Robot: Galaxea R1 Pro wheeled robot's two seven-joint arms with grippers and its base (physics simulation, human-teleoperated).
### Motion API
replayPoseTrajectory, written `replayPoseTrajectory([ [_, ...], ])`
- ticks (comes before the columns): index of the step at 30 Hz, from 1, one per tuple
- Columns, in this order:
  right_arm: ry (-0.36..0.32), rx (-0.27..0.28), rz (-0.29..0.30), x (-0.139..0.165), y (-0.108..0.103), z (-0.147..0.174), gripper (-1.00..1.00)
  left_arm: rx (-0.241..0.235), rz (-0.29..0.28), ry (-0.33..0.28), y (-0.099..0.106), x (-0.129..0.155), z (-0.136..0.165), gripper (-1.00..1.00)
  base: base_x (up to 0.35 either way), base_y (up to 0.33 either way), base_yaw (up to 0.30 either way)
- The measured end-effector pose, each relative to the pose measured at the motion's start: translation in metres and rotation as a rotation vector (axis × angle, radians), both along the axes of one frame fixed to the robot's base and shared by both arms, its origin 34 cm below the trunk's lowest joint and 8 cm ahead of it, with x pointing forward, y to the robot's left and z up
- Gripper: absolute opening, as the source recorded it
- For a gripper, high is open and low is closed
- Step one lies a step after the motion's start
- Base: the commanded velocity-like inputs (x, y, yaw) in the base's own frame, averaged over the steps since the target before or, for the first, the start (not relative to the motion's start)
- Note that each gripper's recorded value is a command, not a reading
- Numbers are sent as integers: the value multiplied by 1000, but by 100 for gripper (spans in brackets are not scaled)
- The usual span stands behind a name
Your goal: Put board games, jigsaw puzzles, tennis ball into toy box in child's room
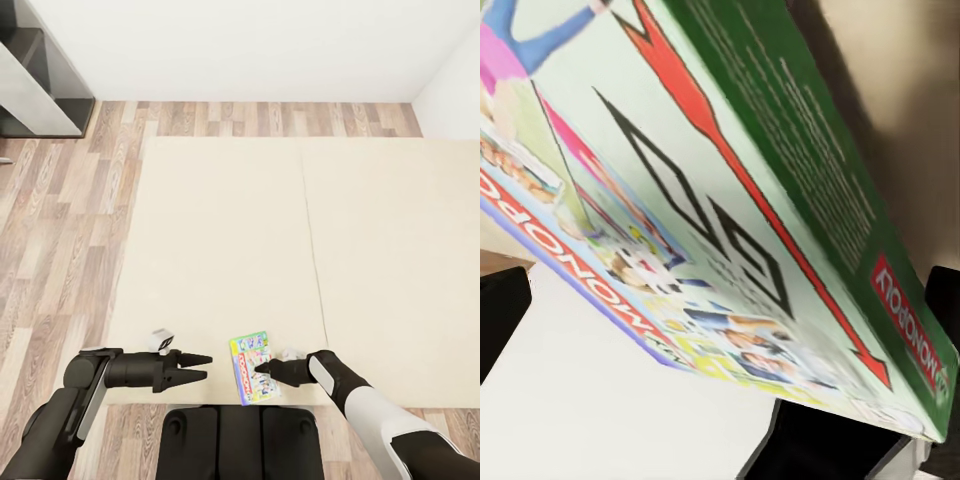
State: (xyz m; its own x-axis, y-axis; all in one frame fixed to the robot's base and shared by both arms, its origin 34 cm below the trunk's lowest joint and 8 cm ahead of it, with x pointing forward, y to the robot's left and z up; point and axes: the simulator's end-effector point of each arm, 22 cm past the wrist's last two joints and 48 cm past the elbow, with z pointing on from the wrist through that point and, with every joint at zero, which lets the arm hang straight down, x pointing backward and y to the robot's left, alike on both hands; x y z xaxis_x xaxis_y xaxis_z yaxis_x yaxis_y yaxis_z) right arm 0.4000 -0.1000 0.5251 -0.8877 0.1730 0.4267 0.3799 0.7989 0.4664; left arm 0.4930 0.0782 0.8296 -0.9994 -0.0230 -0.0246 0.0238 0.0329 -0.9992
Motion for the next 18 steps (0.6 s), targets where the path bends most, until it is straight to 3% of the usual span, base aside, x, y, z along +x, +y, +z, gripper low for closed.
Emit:
replayPoseTrajectory([
  [2,-7,8,-28,5,3,0,100,0,0,0,0,0,0,100,0,9,22],
  [18,-16,10,-32,8,4,0,100,1,-1,0,0,0,0,100,0,66,2],
])
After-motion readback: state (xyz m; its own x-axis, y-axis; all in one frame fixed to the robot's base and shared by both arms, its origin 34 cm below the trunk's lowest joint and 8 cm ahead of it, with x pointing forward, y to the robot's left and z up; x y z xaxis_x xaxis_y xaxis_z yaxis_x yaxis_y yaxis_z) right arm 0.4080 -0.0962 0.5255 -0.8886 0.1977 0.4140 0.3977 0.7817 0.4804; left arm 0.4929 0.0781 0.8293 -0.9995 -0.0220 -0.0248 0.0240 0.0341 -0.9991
